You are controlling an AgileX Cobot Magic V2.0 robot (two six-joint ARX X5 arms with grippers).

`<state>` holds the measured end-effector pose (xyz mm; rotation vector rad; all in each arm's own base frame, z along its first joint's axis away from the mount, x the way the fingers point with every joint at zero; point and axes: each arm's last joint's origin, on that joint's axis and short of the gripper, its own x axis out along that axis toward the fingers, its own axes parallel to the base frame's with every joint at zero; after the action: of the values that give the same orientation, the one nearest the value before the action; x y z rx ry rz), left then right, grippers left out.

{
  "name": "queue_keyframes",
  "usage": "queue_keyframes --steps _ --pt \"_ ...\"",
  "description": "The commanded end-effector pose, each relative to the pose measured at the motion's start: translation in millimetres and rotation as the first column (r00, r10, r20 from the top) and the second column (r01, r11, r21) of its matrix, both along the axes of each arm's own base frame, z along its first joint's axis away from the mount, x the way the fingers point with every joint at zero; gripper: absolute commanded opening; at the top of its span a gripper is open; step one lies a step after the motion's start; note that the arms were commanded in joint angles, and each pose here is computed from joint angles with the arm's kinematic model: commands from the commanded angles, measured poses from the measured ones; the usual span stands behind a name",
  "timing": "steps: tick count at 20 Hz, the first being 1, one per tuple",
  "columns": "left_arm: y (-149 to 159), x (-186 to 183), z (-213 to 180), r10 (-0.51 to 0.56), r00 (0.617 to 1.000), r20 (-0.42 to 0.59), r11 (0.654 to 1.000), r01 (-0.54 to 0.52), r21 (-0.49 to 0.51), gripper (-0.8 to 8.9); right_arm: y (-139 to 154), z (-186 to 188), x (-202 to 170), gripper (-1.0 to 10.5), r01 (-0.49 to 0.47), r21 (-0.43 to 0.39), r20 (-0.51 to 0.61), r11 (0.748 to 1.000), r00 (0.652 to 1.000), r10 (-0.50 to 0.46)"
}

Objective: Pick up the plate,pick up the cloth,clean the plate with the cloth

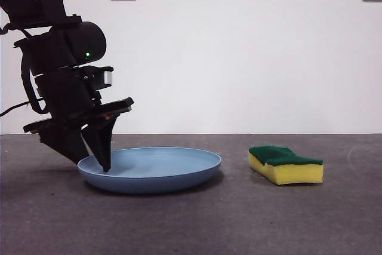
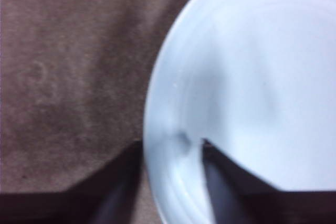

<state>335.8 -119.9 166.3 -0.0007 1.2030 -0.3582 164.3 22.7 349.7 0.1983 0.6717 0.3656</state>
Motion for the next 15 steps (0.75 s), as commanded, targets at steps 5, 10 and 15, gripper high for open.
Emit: queue_keyframes --steps 5,10,15 --pt "0 -5 10 -0.043 0.999 0.028 0.999 0.043 0.005 -0.08 0 0 3 5.3 -0.002 -0.004 0.001 1.0 1.0 0.002" --pt "5 -20 53 -0.057 0.989 0.133 0.998 0.06 -0.018 -0.08 5 -13 25 5.3 -0.042 -0.038 -0.045 0.998 0.998 0.04" --pt "15 -47 102 -0.059 0.967 0.248 0.997 0.072 -0.041 -0.08 30 -39 72 5.3 -0.158 -0.079 -0.202 0.984 0.969 0.139"
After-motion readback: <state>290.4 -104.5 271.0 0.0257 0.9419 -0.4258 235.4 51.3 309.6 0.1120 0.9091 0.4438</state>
